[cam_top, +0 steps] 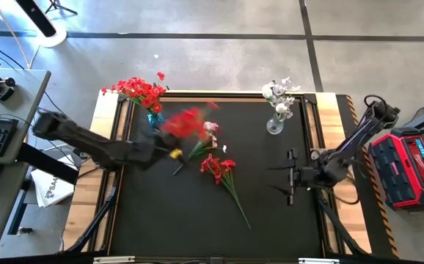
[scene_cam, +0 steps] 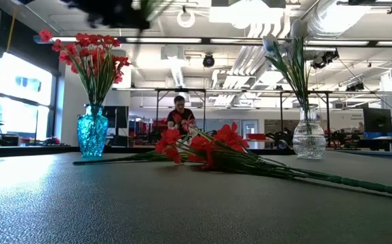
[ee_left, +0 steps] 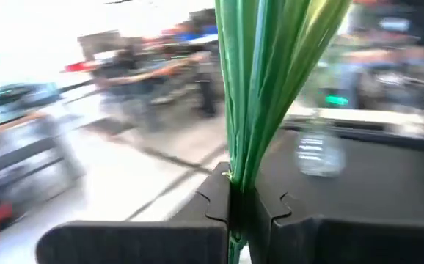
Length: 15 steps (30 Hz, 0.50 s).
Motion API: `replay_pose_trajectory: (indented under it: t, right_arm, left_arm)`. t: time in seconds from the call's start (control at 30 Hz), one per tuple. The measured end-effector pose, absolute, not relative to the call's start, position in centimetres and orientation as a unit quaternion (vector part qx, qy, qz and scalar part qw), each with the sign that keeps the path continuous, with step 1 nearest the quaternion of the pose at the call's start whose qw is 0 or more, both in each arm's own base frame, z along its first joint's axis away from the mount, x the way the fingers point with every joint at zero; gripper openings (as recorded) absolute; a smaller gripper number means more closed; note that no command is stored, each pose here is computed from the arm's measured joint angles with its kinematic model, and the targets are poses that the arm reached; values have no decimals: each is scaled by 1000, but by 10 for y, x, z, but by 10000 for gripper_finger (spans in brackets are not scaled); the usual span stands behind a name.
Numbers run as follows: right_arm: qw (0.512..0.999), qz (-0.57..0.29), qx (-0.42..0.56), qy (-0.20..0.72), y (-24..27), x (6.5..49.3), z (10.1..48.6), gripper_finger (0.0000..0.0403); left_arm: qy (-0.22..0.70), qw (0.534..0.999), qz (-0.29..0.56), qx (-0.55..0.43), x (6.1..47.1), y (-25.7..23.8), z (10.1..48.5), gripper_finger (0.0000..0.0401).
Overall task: Sort flowers into vase by color
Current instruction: Put the red flowers into the blue vase
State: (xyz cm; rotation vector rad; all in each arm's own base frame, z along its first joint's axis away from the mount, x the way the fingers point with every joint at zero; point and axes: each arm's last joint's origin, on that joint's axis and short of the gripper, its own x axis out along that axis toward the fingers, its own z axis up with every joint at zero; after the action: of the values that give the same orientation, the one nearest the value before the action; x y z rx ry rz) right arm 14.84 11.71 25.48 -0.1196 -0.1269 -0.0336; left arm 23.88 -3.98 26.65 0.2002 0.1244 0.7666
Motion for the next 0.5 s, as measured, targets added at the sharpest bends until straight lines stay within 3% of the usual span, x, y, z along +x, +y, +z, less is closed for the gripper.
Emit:
replay_pose_trajectory:
  t: [0.27, 0.5]
  right_arm:
    - [996, -38, -71, -43, 119, 158, 245, 212]
    - [996, -45, -71, -43, 117, 160, 245, 212]
  left_arm:
    - [16, 862, 503, 61, 164, -1, 269, 1]
    - [-1, 831, 554, 57, 136, 25, 258, 1]
